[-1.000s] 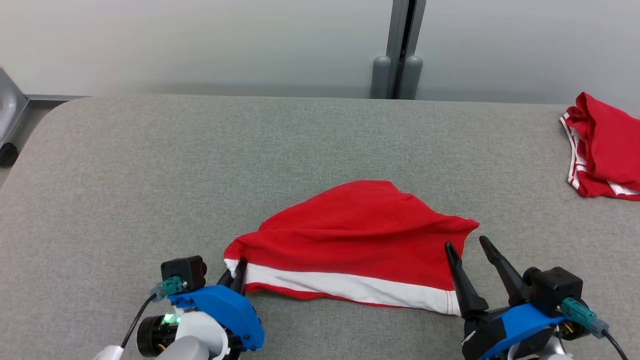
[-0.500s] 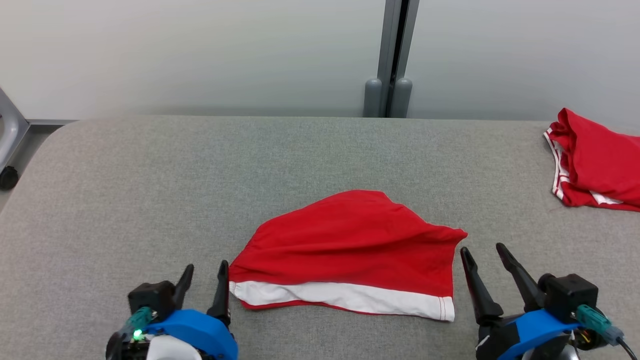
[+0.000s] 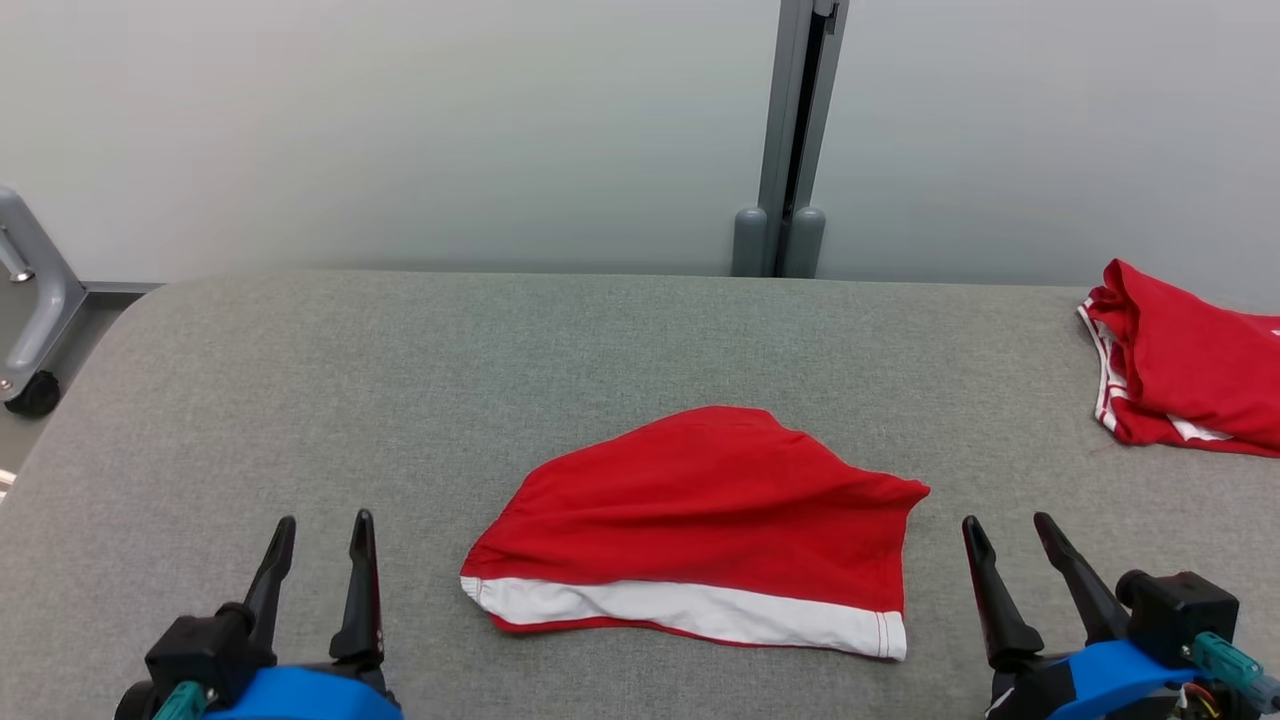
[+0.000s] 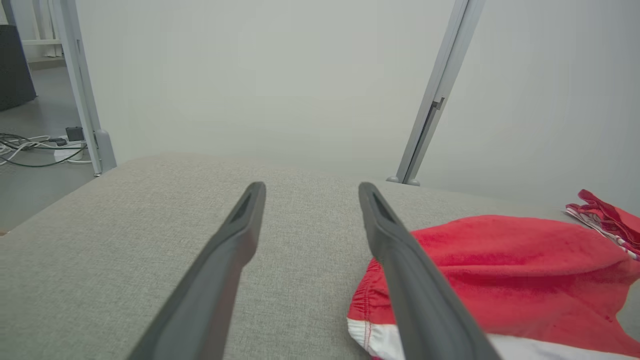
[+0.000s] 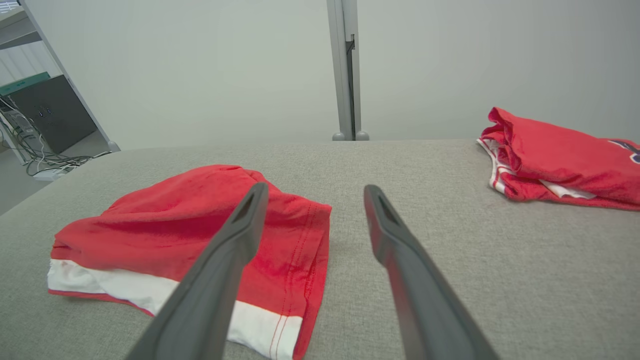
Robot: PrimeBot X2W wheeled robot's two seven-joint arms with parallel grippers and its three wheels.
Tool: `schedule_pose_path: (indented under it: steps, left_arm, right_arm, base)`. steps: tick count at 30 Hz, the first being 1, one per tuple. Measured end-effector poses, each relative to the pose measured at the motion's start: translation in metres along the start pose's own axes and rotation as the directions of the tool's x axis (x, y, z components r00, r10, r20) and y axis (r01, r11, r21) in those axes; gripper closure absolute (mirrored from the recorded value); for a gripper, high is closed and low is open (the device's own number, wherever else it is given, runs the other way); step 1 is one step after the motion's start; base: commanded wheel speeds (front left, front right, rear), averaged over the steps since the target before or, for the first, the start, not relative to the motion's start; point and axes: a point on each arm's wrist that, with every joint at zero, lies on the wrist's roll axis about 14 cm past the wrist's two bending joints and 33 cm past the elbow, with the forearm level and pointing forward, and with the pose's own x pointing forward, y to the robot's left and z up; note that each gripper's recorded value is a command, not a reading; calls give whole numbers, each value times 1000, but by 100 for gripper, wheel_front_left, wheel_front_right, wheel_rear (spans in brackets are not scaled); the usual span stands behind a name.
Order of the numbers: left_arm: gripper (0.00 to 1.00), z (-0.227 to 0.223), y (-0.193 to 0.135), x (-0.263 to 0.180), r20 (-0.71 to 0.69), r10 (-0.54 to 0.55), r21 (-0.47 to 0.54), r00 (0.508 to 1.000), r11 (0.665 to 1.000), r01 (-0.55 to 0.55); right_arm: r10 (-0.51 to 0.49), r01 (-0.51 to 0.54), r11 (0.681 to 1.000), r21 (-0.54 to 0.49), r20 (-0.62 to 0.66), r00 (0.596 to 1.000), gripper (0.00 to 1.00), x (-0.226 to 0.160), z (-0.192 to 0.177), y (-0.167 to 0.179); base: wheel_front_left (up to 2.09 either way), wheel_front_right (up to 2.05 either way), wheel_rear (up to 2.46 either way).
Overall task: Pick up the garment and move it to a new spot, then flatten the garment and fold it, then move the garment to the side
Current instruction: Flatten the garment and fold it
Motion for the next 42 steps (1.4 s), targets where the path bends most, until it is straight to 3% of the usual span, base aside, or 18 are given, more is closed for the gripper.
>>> schedule_pose_path:
  steps: [9,27,33,42]
  left_arm:
    - [0,-21,9,-16,-53,1,69,999,998,3]
    - [0,-41,-3,-16,-108,-33,50,994,998,38]
    - [0,-77,-22,-19,-267,-104,29,958,993,116]
    - [0,-118,-32,5,-450,-129,-1,883,990,144]
  right_arm:
    - [-14,14,1000,17,-21,1000,0,-7,-6,-4]
    - [-5,6,1000,20,-26,1000,0,-9,-8,0]
    - [8,-7,1000,29,-42,999,0,-8,-14,4]
    - [28,-24,999,36,-110,994,0,0,-31,10]
  base:
    - [0,0,0]
    - [0,0,0]
    - [0,0,0]
    - [0,0,0]
